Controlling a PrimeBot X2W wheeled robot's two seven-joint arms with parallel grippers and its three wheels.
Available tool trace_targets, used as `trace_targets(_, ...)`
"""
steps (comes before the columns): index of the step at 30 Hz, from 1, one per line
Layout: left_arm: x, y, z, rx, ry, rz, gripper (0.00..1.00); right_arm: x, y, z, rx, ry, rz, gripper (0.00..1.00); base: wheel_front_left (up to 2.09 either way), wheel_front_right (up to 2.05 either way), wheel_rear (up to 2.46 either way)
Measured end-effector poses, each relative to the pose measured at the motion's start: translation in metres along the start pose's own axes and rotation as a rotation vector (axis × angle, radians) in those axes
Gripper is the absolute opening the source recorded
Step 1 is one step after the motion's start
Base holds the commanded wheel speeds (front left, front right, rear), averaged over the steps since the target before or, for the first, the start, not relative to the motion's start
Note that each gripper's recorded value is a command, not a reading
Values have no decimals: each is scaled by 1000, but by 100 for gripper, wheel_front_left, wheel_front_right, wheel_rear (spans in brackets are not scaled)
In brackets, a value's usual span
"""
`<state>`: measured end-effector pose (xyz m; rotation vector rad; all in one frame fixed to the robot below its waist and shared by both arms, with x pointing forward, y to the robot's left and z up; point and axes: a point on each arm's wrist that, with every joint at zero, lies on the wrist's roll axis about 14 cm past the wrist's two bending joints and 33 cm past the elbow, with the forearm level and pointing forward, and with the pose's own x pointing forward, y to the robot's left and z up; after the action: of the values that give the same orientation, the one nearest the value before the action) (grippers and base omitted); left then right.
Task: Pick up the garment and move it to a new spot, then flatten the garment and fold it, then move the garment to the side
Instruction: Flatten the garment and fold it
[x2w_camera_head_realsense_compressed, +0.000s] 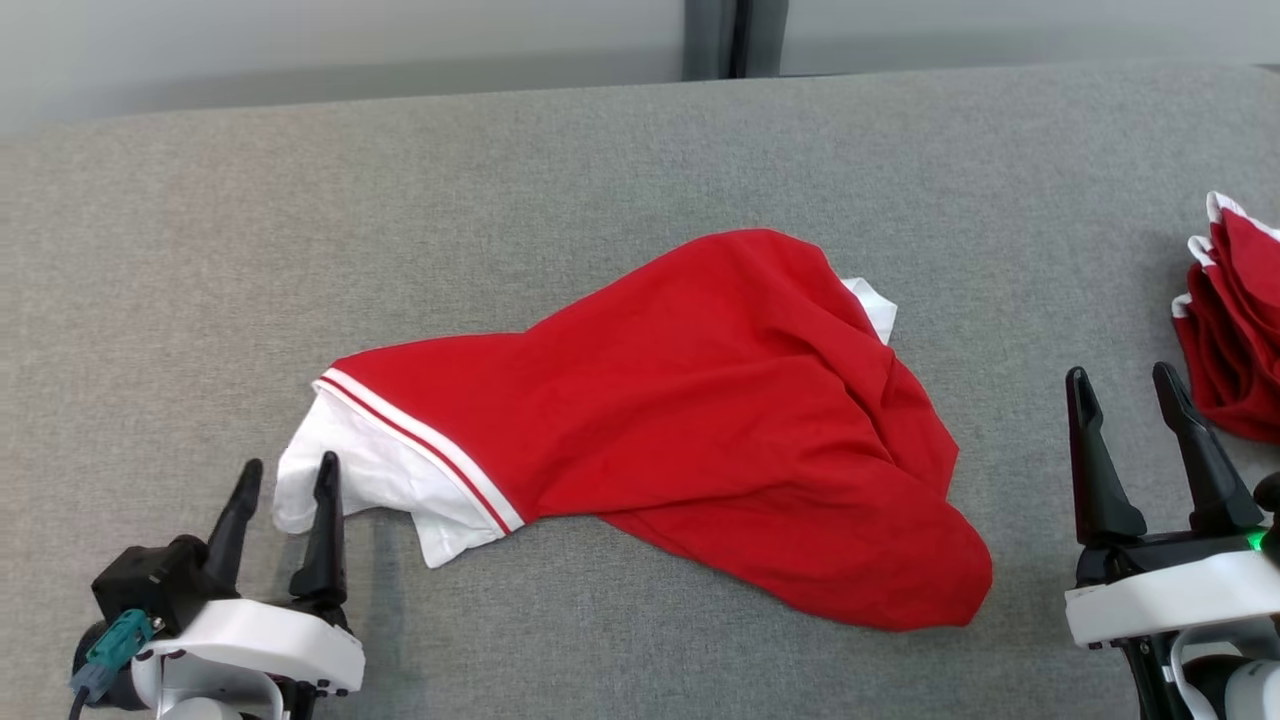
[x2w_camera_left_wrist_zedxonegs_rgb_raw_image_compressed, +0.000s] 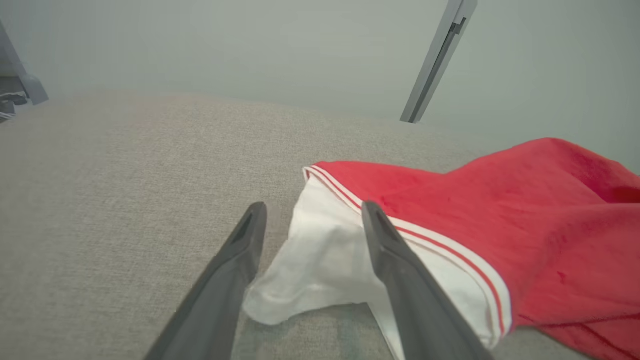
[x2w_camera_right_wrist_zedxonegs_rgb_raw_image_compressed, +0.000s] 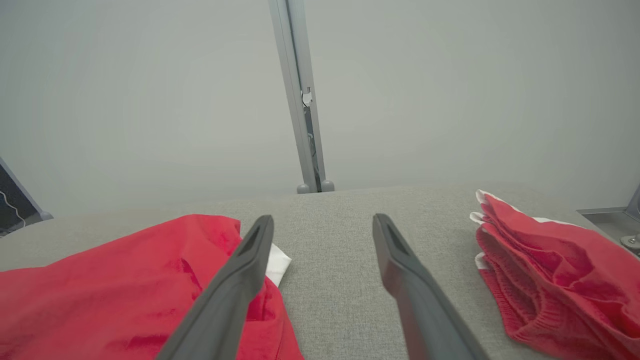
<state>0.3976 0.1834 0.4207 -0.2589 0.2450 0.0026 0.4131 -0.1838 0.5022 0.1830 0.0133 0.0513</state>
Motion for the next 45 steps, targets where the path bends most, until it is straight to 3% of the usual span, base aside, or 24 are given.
trace_targets(6, -7, 10, 42, 92, -138, 30, 100, -4, 7, 10, -26, -11, 20, 100, 0, 0, 0)
trace_targets(14, -28, -6, 100, 181, -330, -21, 100, -15, 16, 18, -53, -13, 44, 100, 0, 0, 0)
trace_targets(31, -36, -11, 93, 175, -287, -31, 100, -16, 23, 16, -49, -1, 64, 100, 0, 0, 0)
trace_targets(40, -34, -16, 92, 175, -282, -44, 100, -47, 44, -36, -14, 192, 117, 100, 0, 0, 0)
trace_targets(45, -30, -21, 92, 186, -275, -65, 100, -80, 47, -74, 62, 336, 109, 100, 0, 0, 0)
